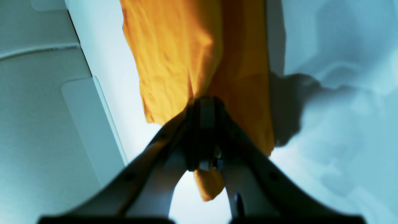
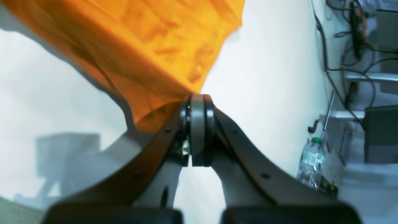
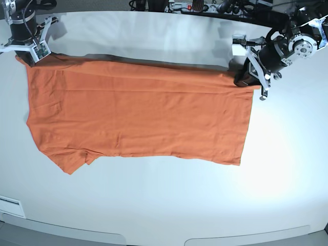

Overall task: Fold the T-shirt properly
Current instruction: 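Lift the shirt edge with both grippers and fold it over the body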

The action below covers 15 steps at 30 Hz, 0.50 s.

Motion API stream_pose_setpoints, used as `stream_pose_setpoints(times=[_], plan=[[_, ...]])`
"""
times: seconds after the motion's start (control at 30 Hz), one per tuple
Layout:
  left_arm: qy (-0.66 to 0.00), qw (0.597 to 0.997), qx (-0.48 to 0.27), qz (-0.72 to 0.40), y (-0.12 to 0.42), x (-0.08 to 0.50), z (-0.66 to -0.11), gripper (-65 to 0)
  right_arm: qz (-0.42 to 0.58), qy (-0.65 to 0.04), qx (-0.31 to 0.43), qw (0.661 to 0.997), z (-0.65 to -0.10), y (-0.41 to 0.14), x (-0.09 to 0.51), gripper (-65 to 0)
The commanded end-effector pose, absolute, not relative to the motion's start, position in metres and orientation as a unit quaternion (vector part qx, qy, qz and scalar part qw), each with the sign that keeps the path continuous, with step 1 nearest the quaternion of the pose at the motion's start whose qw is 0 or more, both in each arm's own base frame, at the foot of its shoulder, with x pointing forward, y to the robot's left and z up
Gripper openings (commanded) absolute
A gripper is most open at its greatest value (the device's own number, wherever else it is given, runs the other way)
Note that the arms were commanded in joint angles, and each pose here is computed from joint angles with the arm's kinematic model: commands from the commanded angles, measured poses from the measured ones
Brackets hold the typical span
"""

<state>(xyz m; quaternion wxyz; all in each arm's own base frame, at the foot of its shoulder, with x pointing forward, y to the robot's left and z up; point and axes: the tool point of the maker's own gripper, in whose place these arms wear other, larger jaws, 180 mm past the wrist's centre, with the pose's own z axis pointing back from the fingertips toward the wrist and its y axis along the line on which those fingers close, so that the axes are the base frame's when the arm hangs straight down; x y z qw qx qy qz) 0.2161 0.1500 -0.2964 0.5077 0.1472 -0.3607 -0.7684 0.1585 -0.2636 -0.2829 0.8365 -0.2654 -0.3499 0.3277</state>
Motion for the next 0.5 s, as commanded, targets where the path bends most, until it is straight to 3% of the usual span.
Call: stream_pose_setpoints(times=[0.0, 0.47], plan=[[-0.373, 0.499, 0.160, -0.766, 0.151, 0.225, -0.288, -65.0, 0.329, -0.371, -0.272, 0.824, -0.271, -0.262, 0.167, -65.0], [-0.394, 0.530, 0.135, -0.739, 0.141, 0.234, -0.304, -65.0, 0.304, -0.387, -0.218, 0.843, -0.303, -0.273, 0.196, -65.0]])
